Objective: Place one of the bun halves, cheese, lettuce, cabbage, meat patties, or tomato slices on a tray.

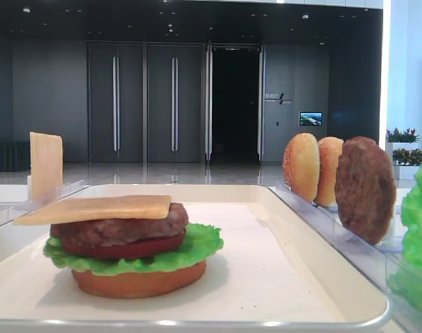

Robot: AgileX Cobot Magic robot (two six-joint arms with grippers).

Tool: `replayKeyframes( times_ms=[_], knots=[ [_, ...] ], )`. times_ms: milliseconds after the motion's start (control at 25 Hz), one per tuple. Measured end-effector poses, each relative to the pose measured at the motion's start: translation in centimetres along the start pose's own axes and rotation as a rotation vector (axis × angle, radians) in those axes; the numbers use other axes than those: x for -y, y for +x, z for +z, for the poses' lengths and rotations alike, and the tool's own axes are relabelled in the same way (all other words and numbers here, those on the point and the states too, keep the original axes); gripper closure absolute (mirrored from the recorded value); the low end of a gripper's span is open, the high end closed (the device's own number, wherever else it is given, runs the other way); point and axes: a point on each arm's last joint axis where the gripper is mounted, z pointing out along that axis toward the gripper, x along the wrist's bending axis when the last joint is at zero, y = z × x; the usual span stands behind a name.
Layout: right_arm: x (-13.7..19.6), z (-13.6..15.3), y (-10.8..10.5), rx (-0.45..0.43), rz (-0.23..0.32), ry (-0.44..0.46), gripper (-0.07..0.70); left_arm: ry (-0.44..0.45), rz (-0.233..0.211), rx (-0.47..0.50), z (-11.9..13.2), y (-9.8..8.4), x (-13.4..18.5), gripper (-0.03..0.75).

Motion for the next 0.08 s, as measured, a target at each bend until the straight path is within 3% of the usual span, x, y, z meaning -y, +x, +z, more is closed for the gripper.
replayKeyframes(
  times_ms=[80],
  knots=[
    [0.00, 0.00, 0.00, 0.000, 0.000, 0.000, 0.150, 0.000, 0.000, 0.000, 0.00, 0.00, 0.00, 0.055]
  ],
)
